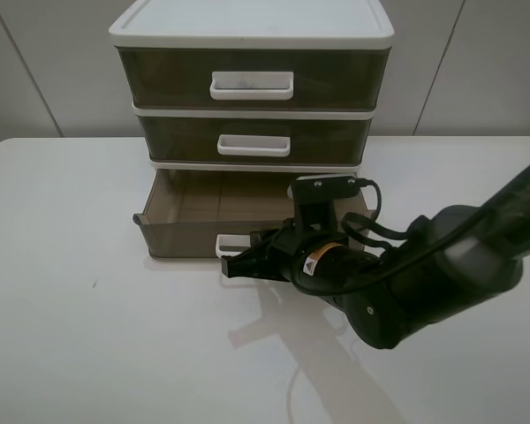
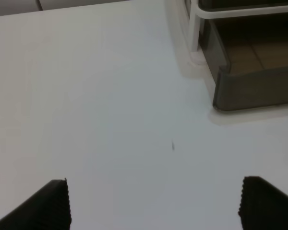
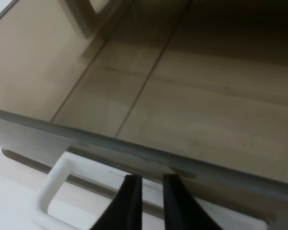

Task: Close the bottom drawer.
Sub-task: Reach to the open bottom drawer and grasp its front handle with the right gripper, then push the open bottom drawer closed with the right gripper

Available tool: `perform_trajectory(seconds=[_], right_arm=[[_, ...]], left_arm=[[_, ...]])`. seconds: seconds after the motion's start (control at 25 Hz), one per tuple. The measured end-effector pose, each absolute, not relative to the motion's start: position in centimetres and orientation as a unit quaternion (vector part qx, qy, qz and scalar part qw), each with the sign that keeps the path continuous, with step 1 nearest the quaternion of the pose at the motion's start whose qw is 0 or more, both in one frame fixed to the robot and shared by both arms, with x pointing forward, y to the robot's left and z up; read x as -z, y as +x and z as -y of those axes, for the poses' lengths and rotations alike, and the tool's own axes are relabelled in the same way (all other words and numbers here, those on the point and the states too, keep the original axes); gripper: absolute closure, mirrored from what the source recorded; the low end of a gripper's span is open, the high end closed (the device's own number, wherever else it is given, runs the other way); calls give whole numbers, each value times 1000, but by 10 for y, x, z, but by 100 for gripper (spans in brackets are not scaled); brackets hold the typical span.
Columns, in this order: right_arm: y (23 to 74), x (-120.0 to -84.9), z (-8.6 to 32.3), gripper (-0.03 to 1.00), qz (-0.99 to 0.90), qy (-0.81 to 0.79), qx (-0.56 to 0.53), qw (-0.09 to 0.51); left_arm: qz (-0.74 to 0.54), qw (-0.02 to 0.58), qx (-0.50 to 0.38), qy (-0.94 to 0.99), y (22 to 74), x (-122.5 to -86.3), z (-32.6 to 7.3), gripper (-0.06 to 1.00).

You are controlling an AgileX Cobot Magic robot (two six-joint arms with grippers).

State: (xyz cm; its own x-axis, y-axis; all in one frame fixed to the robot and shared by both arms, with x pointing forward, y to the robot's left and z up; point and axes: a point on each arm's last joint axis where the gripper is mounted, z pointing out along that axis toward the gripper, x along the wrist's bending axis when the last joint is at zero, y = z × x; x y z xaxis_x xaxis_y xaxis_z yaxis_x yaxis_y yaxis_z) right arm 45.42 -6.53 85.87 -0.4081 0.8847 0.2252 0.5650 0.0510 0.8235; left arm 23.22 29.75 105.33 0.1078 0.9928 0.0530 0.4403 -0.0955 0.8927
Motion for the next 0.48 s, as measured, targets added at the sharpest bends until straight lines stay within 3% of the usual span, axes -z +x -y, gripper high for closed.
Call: perform_trajectory(seconds=[0.48], right_arm=[[464, -861, 63, 95, -665, 537, -480, 198]], left_arm=[[-558, 376, -368, 642, 232, -1053, -298, 23]])
